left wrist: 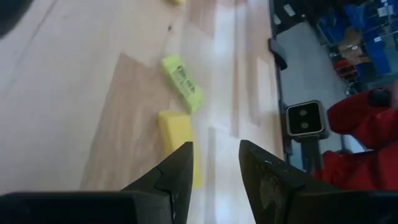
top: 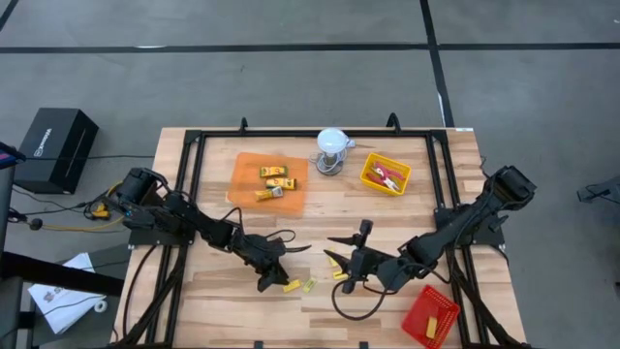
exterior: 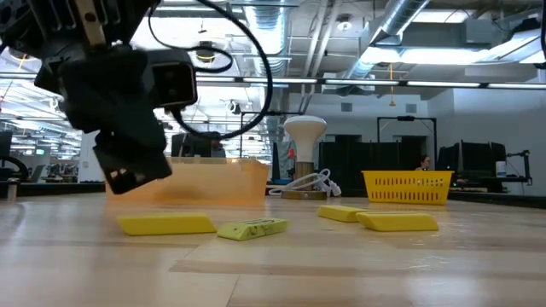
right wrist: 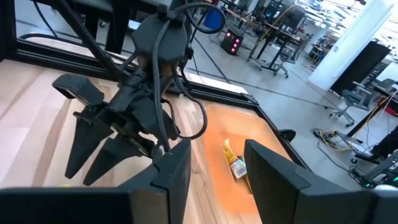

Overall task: Pick & Place School Supplies
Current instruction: Put the yellow eraser into the red bin

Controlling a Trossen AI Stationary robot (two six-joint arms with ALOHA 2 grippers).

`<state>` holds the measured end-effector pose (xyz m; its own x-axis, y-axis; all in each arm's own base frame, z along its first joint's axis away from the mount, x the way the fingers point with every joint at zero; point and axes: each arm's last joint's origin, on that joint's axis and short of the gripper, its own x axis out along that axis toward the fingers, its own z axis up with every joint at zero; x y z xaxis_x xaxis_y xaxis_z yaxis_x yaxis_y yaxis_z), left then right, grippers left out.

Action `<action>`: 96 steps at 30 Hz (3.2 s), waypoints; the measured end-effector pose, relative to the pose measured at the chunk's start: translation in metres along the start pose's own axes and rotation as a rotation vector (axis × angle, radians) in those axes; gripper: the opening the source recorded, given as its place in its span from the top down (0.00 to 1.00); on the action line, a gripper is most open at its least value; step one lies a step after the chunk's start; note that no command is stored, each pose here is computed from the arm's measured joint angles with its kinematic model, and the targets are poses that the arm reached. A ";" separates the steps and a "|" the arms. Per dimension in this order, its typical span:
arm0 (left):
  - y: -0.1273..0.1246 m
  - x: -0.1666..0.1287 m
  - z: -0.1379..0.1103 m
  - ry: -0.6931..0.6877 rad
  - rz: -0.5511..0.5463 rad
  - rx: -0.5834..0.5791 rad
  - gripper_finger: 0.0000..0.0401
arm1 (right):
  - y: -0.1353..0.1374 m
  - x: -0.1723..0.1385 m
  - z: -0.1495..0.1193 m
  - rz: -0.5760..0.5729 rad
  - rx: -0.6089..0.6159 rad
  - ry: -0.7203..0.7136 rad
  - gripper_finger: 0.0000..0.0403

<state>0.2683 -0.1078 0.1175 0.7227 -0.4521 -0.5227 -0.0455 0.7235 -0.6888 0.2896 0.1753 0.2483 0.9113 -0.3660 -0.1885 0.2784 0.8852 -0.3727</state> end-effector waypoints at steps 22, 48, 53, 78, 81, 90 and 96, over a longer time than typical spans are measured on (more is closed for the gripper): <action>0.007 0.029 -0.003 0.098 0.001 -0.007 0.69 | 0.004 -0.005 0.000 0.019 -0.005 -0.007 0.67; 0.023 0.027 -0.007 0.163 0.120 0.040 0.69 | 0.005 -0.005 0.000 0.022 -0.007 -0.005 0.67; 0.026 0.026 -0.004 0.166 0.127 0.041 0.70 | 0.005 -0.005 0.000 0.022 -0.007 -0.005 0.67; 0.032 0.024 -0.003 0.191 0.166 0.110 0.94 | 0.005 -0.005 -0.001 0.022 -0.011 -0.003 0.67; 0.033 0.024 -0.003 0.182 0.177 0.119 0.94 | 0.005 -0.005 0.000 0.022 -0.011 -0.003 0.67; 0.026 0.021 0.003 0.133 0.150 0.189 0.94 | 0.004 -0.005 0.000 0.016 -0.034 -0.004 0.67; 0.010 0.001 0.022 -0.013 0.214 0.354 0.94 | 0.003 -0.005 0.001 -0.017 -0.056 -0.007 0.67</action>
<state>0.2838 -0.0898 0.1205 0.7312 -0.2668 -0.6278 0.0423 0.9363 -0.3487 0.2859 0.1802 0.2490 0.9087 -0.3787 -0.1753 0.2769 0.8614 -0.4258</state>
